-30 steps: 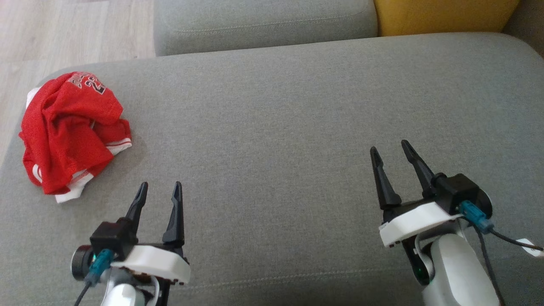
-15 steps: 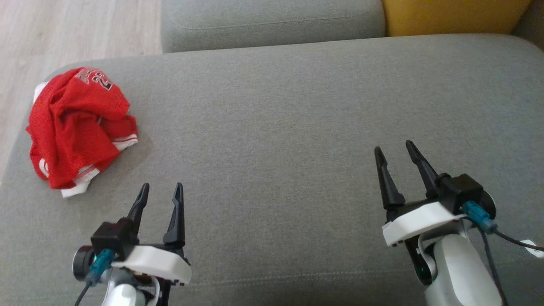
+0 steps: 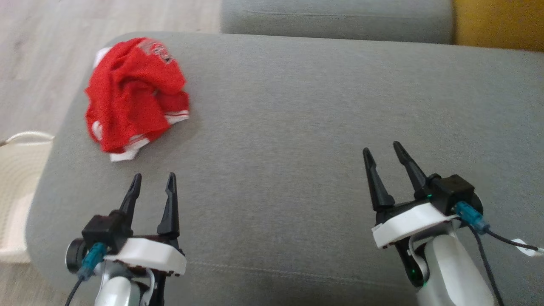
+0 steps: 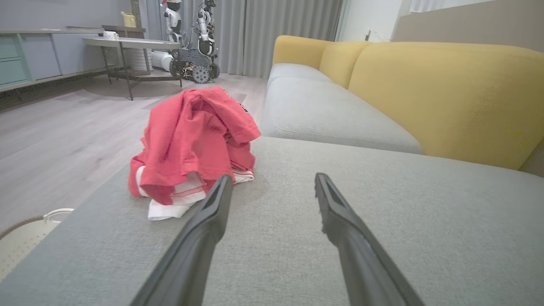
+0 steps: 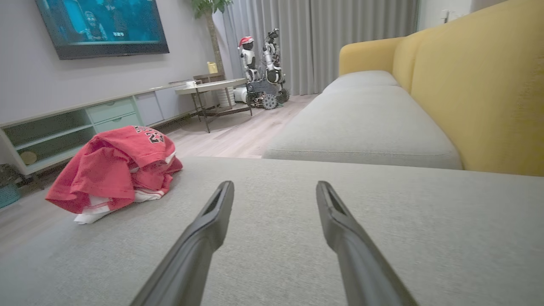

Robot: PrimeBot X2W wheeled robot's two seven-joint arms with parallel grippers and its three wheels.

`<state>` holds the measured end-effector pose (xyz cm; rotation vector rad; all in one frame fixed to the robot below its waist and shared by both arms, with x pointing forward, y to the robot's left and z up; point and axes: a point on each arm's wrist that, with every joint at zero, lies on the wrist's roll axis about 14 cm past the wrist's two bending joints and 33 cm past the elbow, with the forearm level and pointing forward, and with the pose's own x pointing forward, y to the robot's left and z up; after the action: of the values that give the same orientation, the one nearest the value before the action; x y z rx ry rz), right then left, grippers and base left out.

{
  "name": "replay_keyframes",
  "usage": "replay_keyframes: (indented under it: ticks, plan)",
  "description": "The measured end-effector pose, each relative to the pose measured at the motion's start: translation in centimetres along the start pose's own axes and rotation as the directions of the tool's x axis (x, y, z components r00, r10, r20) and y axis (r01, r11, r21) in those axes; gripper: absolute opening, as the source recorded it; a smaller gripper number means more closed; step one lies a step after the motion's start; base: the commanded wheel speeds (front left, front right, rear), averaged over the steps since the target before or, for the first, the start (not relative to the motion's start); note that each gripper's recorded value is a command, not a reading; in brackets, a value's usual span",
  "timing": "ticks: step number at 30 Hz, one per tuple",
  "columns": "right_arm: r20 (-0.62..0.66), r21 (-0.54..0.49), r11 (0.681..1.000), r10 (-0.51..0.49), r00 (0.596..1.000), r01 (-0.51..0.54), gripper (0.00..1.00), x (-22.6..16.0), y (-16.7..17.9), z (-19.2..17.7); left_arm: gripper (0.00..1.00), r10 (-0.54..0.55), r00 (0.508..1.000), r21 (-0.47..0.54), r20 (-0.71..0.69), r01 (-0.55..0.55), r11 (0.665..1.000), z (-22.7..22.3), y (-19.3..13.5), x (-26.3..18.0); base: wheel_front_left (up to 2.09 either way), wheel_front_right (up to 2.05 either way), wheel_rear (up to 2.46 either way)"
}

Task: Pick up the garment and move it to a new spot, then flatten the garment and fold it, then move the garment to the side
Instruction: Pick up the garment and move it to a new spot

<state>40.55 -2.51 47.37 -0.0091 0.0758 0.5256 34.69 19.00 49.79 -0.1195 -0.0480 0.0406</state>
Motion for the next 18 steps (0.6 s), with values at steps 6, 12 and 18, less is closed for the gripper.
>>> replay_keyframes:
  ticks: [6, 12, 18]
  plan:
    - [-0.004, -0.005, 0.995, 0.102, 0.995, -0.103, 1.00, 1.5, 3.3, 0.0, 1.00, 0.099, 0.995, 0.008, 0.029, -0.099, 0.995, 1.0, 2.9, -1.7, 0.00, 0.00, 0.00]
    - [0.017, 0.001, 0.982, 0.191, 0.981, -0.191, 1.00, 2.4, 6.5, 0.8, 1.00, 0.176, 0.983, 0.016, 0.048, -0.177, 0.984, 1.6, 5.1, -4.1, 0.00, 0.00, 0.00]
    - [0.035, -0.006, 0.966, 0.257, 0.966, -0.257, 1.00, 2.8, 8.9, 1.7, 1.00, 0.240, 0.969, 0.007, 0.060, -0.241, 0.970, 1.8, 6.7, -6.4, 0.00, 0.00, 0.00]
